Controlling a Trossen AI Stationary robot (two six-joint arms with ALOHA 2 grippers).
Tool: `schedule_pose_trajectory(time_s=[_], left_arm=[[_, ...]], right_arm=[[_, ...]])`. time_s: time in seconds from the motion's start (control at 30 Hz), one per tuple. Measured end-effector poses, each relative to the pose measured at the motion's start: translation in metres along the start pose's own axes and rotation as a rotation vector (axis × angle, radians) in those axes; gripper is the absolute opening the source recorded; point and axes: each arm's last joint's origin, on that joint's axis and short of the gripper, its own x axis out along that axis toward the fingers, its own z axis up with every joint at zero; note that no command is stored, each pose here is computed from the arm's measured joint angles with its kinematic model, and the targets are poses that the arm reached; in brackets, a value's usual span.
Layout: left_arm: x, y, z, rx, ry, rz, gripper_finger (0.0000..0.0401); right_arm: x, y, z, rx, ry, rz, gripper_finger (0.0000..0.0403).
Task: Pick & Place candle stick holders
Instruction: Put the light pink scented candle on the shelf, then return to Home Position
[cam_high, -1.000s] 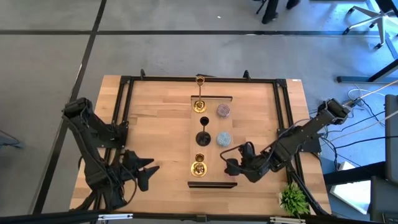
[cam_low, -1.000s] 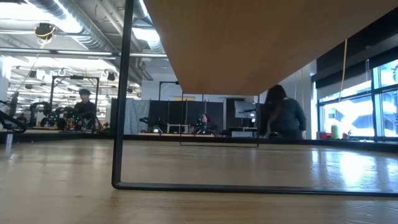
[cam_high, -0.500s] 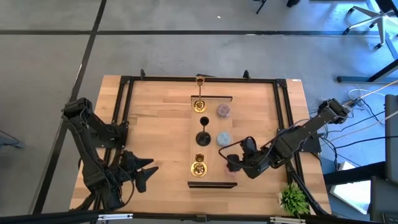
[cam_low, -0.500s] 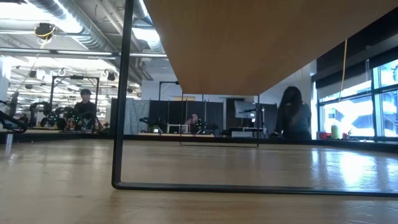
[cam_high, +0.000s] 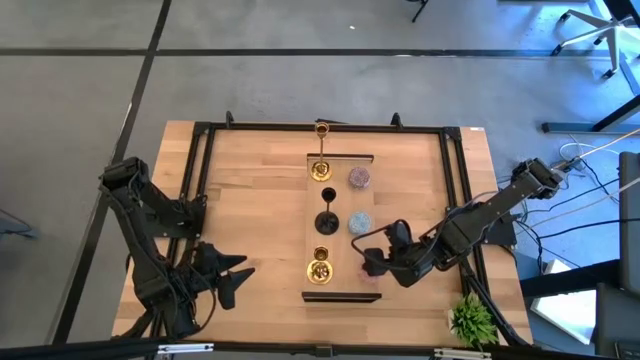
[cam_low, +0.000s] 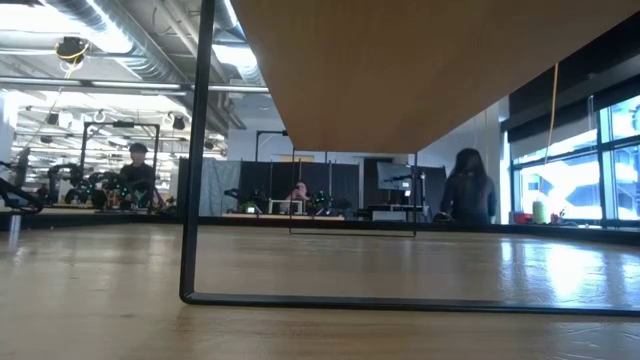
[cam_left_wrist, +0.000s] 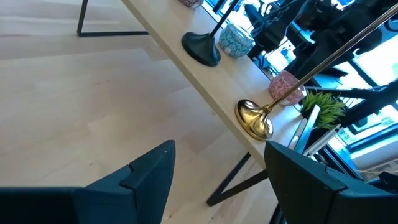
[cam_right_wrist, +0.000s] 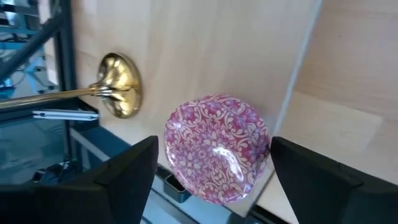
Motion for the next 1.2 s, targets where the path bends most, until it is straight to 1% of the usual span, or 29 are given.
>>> schedule_pose_trajectory(time_s=[0.47, 0.63, 0.7, 0.8, 0.9, 1.07, 1.2], left_arm=[[0.000, 0.000, 0.000, -0.005, 0.007, 0.003, 0.0243], [0.000, 0.000, 0.000, -0.005, 0.007, 0.002, 0.0243], [0.000, 0.000, 0.000, -0.005, 0.007, 0.002, 0.0243], [0.000, 0.000, 0.000, -0.005, 0.007, 0.002, 0.0243], [0.000, 0.000, 0.000, -0.005, 0.006, 0.002, 0.0243], [0.003, 0.000, 0.001, -0.011, -0.002, 0.012, 0.0243], [0.010, -0.001, 0.004, -0.021, -0.020, 0.033, 0.0243]], right_arm=[[0.000, 0.007, -0.002, -0.002, -0.011, 0.081, 0.0313], [-0.001, 0.003, 0.000, -0.021, -0.029, 0.041, 0.0313], [-0.005, 0.000, 0.004, -0.028, -0.062, 0.028, 0.0313], [-0.019, -0.001, 0.011, -0.033, -0.153, 0.046, 0.0313], [-0.043, 0.002, 0.021, -0.059, -0.273, 0.097, 0.0313], [-0.085, 0.015, 0.033, -0.196, -0.441, 0.181, 0.0313], [-0.109, 0.026, 0.036, -0.334, -0.518, 0.231, 0.0313]])
